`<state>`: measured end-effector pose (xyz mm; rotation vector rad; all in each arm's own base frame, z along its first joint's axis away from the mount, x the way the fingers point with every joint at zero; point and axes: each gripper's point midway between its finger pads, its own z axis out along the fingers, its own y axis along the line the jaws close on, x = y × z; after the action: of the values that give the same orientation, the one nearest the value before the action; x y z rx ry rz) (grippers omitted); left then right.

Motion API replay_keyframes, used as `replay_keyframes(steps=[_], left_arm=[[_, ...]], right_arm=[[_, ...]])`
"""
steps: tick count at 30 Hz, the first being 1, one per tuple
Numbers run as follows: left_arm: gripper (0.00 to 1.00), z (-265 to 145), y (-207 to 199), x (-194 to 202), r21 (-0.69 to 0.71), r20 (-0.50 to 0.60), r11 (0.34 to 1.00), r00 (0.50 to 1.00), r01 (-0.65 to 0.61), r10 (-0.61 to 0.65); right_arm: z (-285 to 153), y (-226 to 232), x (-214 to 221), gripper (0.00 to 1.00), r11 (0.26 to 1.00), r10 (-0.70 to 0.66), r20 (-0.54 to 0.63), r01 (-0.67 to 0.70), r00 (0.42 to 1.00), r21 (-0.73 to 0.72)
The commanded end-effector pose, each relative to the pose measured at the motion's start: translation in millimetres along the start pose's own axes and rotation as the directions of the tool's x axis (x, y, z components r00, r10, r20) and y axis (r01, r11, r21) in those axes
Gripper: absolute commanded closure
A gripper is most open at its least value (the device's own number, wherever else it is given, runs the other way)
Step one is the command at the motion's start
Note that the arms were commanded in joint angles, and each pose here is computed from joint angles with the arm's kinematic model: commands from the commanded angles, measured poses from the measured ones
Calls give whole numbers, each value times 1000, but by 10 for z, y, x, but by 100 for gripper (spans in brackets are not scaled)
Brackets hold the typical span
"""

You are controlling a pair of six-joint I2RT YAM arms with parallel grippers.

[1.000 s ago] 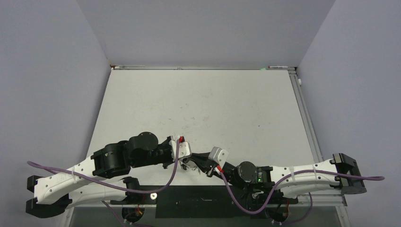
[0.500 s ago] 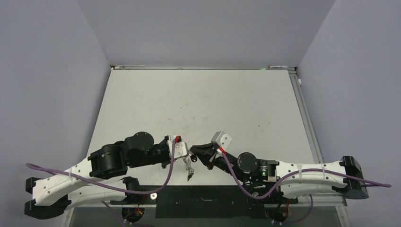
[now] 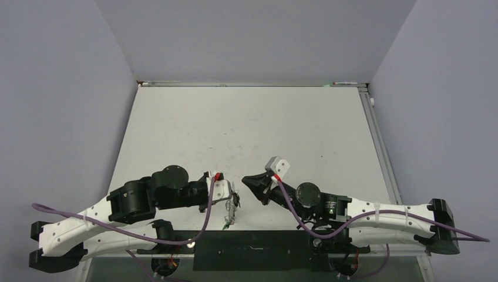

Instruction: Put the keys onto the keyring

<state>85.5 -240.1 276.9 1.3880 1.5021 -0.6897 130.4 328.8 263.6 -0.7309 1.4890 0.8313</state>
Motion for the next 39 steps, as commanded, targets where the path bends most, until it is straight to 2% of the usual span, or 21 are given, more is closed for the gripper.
replay_keyframes(steps=[1,3,6,8,12,14,22,28,39], left_arm=[[100,-3,17,-225,-2,95,1000,995,-1,1],[100,-1,10,-229,3,97,1000,995,-1,1],[100,0,-9,-238,15,108,1000,994,-3,1],[100,2,-23,-245,24,113,1000,994,-4,1],[100,-4,-49,-257,41,125,999,992,-6,1],[100,-3,-66,-255,50,126,999,992,-7,1],[100,7,-119,-262,83,131,997,991,-10,-1],[100,8,-123,-256,85,132,996,991,-8,-3],[100,29,-108,-233,77,121,997,993,-6,-4]], right_arm=[[-82,136,-237,95,995,8,74,-1,997,-95],[-114,160,-258,90,992,-18,82,28,996,-119],[-162,175,-307,70,987,-60,95,73,994,-142],[-190,233,-297,61,975,-97,98,115,990,-188],[-280,514,-158,53,896,-211,100,233,972,-378],[-301,561,-102,51,874,-236,99,255,967,-413],[-244,600,-78,50,852,-269,118,293,956,-434],[-134,593,-27,57,854,-287,94,299,953,-426],[-165,583,-224,58,880,-220,143,260,965,-398]])
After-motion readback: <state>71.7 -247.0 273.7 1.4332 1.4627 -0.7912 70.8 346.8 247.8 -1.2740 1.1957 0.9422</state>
